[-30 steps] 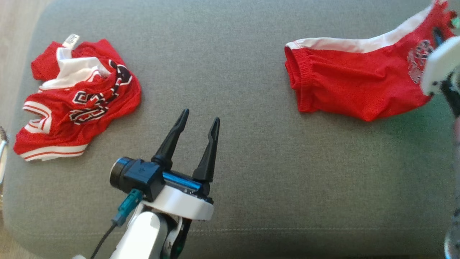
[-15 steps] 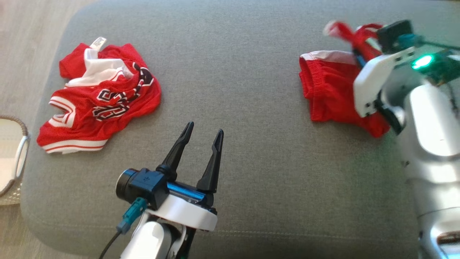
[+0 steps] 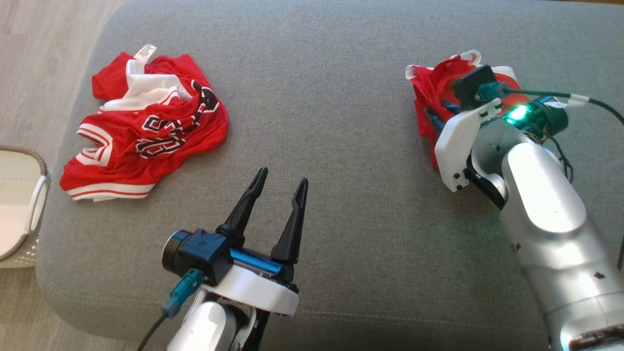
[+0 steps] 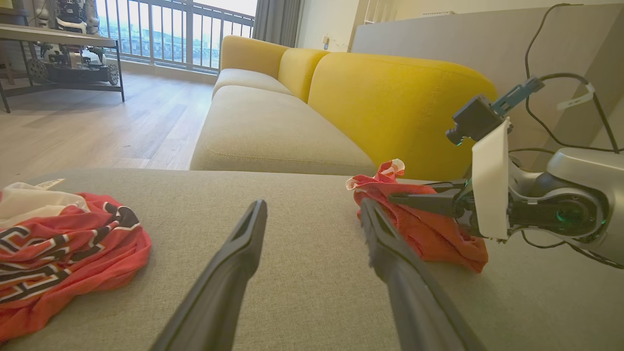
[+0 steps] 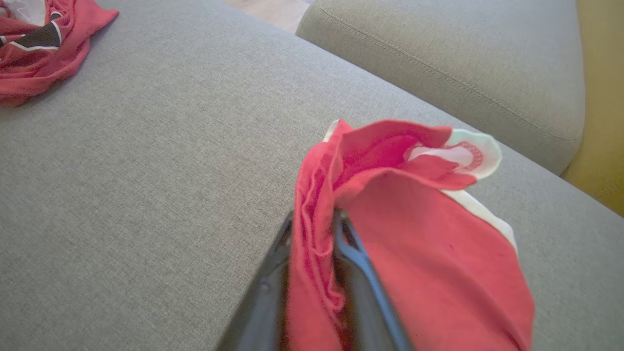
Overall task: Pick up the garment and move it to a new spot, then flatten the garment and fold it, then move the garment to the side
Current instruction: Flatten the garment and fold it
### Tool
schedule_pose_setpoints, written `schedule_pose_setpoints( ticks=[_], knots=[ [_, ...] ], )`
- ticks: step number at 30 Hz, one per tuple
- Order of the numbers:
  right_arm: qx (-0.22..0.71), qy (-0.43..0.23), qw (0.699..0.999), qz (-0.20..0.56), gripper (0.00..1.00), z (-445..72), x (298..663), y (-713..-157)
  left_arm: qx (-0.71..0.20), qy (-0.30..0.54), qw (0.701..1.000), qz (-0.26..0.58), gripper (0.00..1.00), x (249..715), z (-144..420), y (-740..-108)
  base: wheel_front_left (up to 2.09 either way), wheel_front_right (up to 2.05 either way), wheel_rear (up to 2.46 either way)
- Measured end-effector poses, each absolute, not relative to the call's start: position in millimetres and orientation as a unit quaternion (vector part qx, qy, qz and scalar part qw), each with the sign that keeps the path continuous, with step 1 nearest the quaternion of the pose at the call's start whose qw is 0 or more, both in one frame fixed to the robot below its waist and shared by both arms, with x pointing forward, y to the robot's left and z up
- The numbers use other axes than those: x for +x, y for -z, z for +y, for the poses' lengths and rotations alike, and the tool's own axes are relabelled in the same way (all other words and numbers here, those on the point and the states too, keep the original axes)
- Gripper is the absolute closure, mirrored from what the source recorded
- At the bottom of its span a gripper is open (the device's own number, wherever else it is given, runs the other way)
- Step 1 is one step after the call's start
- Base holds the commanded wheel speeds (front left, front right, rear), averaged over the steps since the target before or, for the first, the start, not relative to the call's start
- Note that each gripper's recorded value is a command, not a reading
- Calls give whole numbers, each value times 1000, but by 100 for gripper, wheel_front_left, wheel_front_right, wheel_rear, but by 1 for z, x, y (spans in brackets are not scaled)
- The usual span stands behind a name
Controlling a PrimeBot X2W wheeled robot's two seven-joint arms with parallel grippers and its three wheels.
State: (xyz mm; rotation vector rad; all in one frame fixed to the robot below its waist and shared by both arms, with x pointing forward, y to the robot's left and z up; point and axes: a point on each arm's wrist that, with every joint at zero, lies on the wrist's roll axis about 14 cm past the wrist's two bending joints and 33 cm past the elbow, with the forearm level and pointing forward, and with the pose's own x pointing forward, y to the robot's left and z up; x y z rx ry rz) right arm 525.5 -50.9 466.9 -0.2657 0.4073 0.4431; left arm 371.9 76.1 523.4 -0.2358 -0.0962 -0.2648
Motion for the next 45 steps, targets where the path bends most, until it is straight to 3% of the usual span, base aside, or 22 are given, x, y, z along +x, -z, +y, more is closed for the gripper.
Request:
schedule_pose_setpoints(
  ticks=[11, 17, 26, 36, 45],
  knots=[
    [-71, -184, 974, 109, 0, -78, 513, -502, -118, 128, 983, -58, 0, 374, 76, -530, 0, 0, 0],
    [-50, -95, 993, 52, 0, -144, 492, -521, -105, 116, 986, -58, 0, 373, 79, -528, 0, 0, 0],
    [-13, -15, 1000, -23, 0, -194, 439, -526, -92, 63, 992, -52, 0, 365, 103, -522, 0, 0, 0],
    [20, -3, 999, -41, 0, -201, 381, -510, -81, 38, 995, -41, 0, 334, 117, -515, 0, 0, 0],
    [18, -12, 999, -33, 0, -193, 350, -502, -54, 46, 996, -47, 0, 314, 118, -516, 0, 0, 0]
  ],
)
